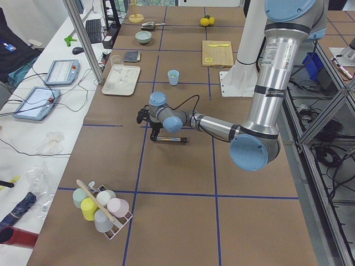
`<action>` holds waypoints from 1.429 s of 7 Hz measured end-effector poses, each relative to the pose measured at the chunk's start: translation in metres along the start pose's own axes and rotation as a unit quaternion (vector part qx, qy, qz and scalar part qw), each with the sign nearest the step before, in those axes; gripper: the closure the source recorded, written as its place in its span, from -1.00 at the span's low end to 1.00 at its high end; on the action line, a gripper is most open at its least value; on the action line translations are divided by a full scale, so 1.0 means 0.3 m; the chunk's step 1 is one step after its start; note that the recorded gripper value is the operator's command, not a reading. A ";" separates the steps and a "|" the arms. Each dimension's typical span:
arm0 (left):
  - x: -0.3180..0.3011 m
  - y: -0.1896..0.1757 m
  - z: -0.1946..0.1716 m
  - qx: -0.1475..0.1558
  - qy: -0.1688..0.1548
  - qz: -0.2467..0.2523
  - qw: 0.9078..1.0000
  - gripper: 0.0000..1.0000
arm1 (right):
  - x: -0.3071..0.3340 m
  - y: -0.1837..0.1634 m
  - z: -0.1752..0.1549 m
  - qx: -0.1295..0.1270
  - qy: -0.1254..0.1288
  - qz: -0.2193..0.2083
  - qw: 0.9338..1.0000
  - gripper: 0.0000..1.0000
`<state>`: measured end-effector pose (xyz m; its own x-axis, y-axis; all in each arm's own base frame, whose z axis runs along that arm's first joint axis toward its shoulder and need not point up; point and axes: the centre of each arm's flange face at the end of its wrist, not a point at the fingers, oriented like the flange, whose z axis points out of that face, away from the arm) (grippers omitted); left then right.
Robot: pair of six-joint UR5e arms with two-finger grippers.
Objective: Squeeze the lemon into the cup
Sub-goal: 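Reach the left gripper to the black-handled steel muddler and grasp it, then lift the muddler upright with the left gripper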
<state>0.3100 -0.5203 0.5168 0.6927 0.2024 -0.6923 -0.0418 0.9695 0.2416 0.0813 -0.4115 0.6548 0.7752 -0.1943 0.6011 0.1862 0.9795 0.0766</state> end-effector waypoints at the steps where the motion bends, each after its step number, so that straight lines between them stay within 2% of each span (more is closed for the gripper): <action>1: -0.002 0.004 0.004 -0.002 0.000 0.000 1.000 -0.27 | 0.000 0.000 0.000 0.000 0.000 0.000 1.000 -1.00; 8: -0.022 0.017 0.032 -0.012 -0.004 -0.007 1.000 -0.17 | 0.007 0.003 0.011 -0.003 -0.002 0.001 1.000 -1.00; 9: -0.020 0.016 0.032 -0.012 -0.003 -0.007 1.000 -0.11 | 0.007 0.003 0.011 -0.003 -0.003 0.001 1.000 -1.00; 10: -0.017 0.016 0.032 -0.012 -0.003 -0.009 1.000 0.23 | 0.007 0.003 0.012 -0.003 -0.002 0.000 1.000 -1.00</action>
<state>0.3134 -0.5180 0.5281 0.6979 0.1850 -0.6919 -0.0472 0.9758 0.2133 0.0811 -0.4108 0.6589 0.7726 -0.1932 0.6047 0.1892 0.9794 0.0712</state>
